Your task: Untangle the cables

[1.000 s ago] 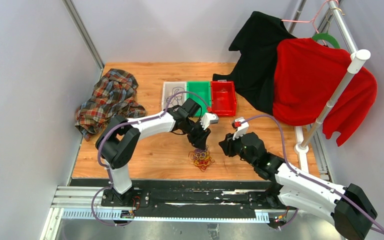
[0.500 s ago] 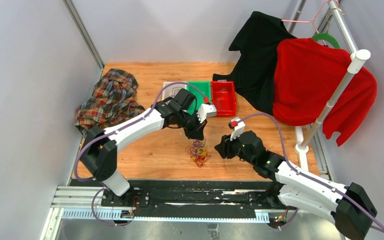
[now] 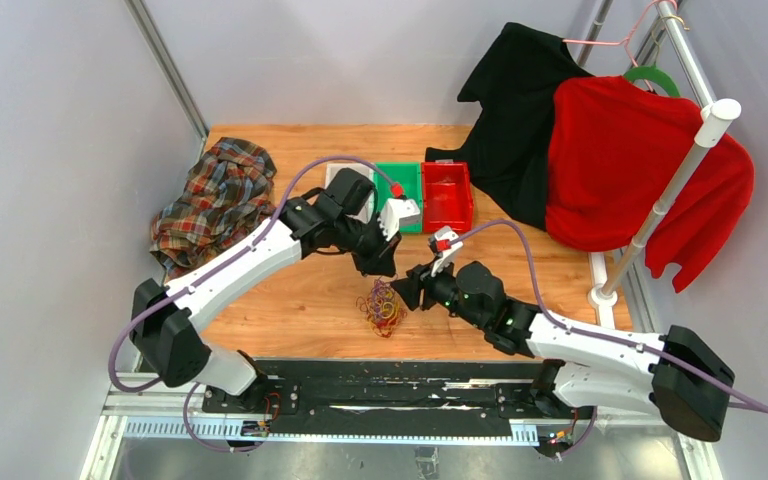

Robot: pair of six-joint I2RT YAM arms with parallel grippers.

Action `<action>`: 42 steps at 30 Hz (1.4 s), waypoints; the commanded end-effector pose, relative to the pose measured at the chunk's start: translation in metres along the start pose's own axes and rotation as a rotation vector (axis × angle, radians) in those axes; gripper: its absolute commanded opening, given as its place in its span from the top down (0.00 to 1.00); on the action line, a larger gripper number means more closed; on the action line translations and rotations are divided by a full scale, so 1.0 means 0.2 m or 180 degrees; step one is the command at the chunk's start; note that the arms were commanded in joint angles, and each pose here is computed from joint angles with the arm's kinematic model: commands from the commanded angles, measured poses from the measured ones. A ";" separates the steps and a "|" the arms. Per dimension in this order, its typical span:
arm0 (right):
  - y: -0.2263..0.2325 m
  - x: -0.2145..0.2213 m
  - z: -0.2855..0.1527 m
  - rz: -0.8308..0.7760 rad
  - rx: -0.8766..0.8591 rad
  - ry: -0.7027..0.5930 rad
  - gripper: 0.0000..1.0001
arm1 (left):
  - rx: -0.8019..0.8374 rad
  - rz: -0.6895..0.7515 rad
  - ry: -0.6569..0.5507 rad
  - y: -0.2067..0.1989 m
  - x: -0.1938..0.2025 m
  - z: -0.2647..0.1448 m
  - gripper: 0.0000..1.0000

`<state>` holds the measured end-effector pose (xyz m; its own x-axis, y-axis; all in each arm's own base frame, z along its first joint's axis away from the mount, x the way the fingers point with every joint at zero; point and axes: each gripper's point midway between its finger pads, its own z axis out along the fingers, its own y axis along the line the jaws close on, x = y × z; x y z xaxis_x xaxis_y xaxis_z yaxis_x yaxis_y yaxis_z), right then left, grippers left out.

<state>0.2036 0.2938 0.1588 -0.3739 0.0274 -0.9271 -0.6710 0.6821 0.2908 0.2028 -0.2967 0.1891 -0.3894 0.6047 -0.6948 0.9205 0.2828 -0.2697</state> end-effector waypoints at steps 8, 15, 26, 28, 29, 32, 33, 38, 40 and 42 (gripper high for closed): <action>0.12 -0.25 0.07 -0.0031 -0.0103 -0.0594 0.51 | -0.0437 -0.0080 -0.0246 -0.02 -0.15 -0.21 0.99; 0.11 -0.19 -0.06 0.0008 -0.0089 -0.0638 0.51 | -0.0916 -0.0109 -0.0352 0.07 -0.21 -0.31 0.99; 0.19 -0.39 -0.01 -0.0225 -0.0057 -0.0924 0.50 | -0.0858 -0.0247 -0.0577 0.00 -0.29 -0.40 0.99; 0.21 -0.42 0.02 -0.0237 -0.0057 -0.0969 0.50 | -0.0870 -0.0236 -0.0612 -0.01 -0.31 -0.42 0.99; 0.21 -0.43 0.04 -0.0231 -0.0034 -0.0995 0.50 | -0.0874 -0.0239 -0.0615 -0.01 -0.31 -0.42 0.99; 0.20 -0.48 0.08 -0.0221 0.0072 -0.1096 0.49 | -0.0859 -0.0246 -0.0645 -0.03 -0.32 -0.45 0.99; 0.19 -0.49 0.09 -0.0217 0.0135 -0.1127 0.49 | -0.0840 -0.0242 -0.0660 -0.04 -0.33 -0.46 0.99; 0.10 -0.49 0.19 -0.0290 0.0441 -0.1135 0.50 | -0.0777 -0.0200 -0.0746 -0.10 -0.38 -0.52 0.99; 0.06 -0.47 0.23 -0.0289 0.0511 -0.1095 0.51 | -0.0746 -0.0150 -0.0807 -0.13 -0.41 -0.57 0.99; 0.03 -0.45 0.26 -0.0260 0.0543 -0.1071 0.52 | -0.0690 -0.0102 -0.0881 -0.18 -0.44 -0.62 0.99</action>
<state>0.2445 0.3390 0.2210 -0.1161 0.1458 -0.9825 -0.6203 0.7619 0.1864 0.2188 -0.2691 0.3033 -0.4194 0.4252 -0.8021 0.8379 0.5212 -0.1619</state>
